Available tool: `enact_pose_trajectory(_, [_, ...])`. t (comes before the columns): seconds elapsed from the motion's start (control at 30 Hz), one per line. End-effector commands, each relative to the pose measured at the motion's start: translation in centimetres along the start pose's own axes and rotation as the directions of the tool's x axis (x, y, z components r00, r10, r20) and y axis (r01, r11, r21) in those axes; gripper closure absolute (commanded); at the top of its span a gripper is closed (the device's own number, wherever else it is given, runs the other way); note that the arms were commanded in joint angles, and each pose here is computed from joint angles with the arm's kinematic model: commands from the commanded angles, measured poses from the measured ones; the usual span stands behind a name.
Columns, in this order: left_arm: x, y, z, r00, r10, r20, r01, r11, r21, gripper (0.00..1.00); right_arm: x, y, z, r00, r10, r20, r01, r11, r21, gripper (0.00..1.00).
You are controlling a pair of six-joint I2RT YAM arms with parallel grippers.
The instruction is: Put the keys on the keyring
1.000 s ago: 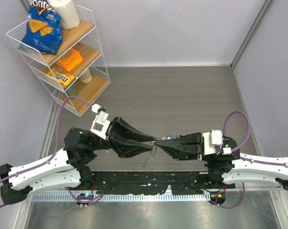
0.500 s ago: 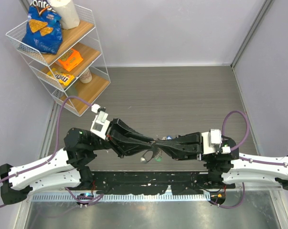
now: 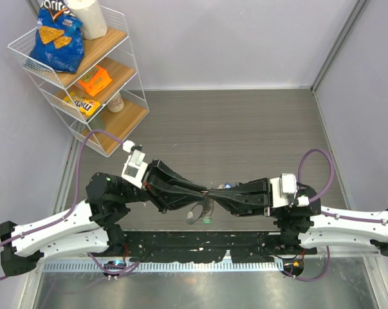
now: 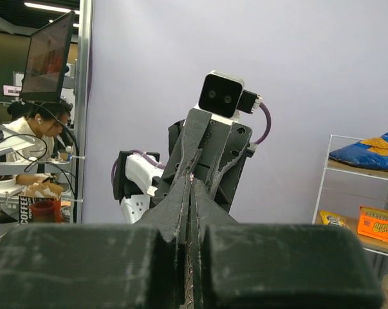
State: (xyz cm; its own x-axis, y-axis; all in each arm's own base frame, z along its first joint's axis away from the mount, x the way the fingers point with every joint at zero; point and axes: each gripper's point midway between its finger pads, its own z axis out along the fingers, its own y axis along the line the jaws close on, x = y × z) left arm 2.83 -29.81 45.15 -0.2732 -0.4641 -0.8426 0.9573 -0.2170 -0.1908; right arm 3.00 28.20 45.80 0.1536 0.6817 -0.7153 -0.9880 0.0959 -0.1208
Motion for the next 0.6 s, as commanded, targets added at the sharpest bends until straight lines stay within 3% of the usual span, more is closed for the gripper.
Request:
enact_pose_trajectory(0.0, [-2.06,-1.21,0.25,0.998,0.033,0.060,-0.036,0.999,0.041,0.78,-2.25,-0.08,0.66,0.997,0.009,0.079,-0.009,1.000,0.004,0.95])
enact_pose_trajectory(0.1, [-2.06,-1.18,0.35,0.998,0.033,0.056,-0.035,0.998,0.043,0.83,-2.36,-0.06,0.67,0.996,0.014,0.084,-0.014,1.000,0.004,0.95])
enact_pose_trajectory(0.2, [-1.83,-1.24,0.52,0.999,0.032,0.040,-0.034,0.998,0.052,1.00,-2.37,0.00,0.65,0.996,0.015,0.085,-0.016,1.000,0.001,0.95])
enact_pose_trajectory(0.57, [-1.73,-1.26,0.22,0.998,0.050,0.035,-0.052,0.998,0.048,1.00,-3.11,-0.02,-0.02,0.996,0.024,0.087,-0.025,1.000,0.009,0.95])
